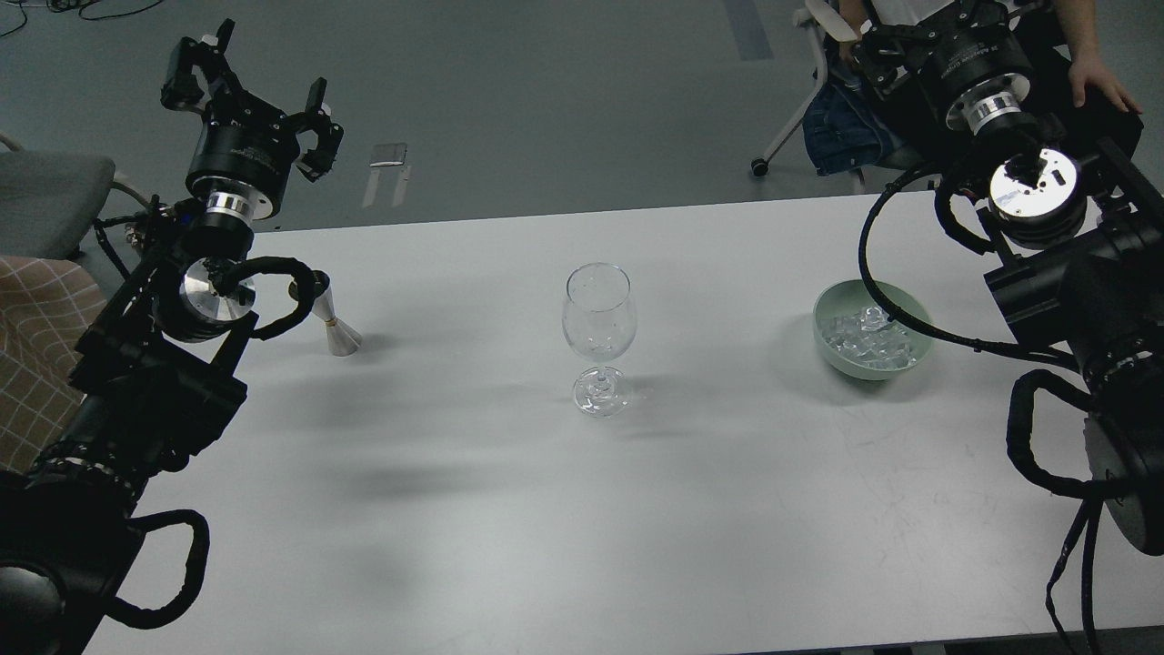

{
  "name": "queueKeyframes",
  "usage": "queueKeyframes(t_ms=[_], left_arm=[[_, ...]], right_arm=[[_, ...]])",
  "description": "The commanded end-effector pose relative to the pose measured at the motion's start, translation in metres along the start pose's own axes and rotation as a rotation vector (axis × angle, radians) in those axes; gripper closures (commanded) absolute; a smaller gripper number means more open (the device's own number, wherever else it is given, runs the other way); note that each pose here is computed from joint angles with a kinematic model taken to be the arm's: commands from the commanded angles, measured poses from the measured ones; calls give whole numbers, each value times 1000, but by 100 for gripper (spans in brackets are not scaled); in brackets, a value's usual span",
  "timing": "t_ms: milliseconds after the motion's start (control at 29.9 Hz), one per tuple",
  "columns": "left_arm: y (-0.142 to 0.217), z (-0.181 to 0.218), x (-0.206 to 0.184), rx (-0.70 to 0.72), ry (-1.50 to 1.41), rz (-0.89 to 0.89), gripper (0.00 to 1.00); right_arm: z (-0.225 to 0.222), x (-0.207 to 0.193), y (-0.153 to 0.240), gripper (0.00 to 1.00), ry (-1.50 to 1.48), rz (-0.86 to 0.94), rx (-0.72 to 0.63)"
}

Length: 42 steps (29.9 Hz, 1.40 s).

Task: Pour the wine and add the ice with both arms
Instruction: 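Raise the left gripper and move it back from the silver jigger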

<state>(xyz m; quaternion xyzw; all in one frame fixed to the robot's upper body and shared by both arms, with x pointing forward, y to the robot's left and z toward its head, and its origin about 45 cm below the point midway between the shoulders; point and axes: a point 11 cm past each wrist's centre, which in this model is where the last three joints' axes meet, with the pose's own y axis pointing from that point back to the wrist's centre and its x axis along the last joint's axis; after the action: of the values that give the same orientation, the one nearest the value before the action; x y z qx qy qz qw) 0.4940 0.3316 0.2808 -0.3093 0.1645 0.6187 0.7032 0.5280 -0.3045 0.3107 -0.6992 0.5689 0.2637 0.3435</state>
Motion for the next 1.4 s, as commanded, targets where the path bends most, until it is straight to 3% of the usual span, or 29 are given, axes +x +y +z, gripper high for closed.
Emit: queueKeyframes(t_ms=[0, 1370], left_arm=[[-1, -3, -2, 4, -4, 7, 2], [-7, 9, 6, -8, -25, 40, 2]], right_arm=[[-1, -1, 0, 0, -1, -5, 2], [-16, 15, 8, 0, 27, 19, 10]])
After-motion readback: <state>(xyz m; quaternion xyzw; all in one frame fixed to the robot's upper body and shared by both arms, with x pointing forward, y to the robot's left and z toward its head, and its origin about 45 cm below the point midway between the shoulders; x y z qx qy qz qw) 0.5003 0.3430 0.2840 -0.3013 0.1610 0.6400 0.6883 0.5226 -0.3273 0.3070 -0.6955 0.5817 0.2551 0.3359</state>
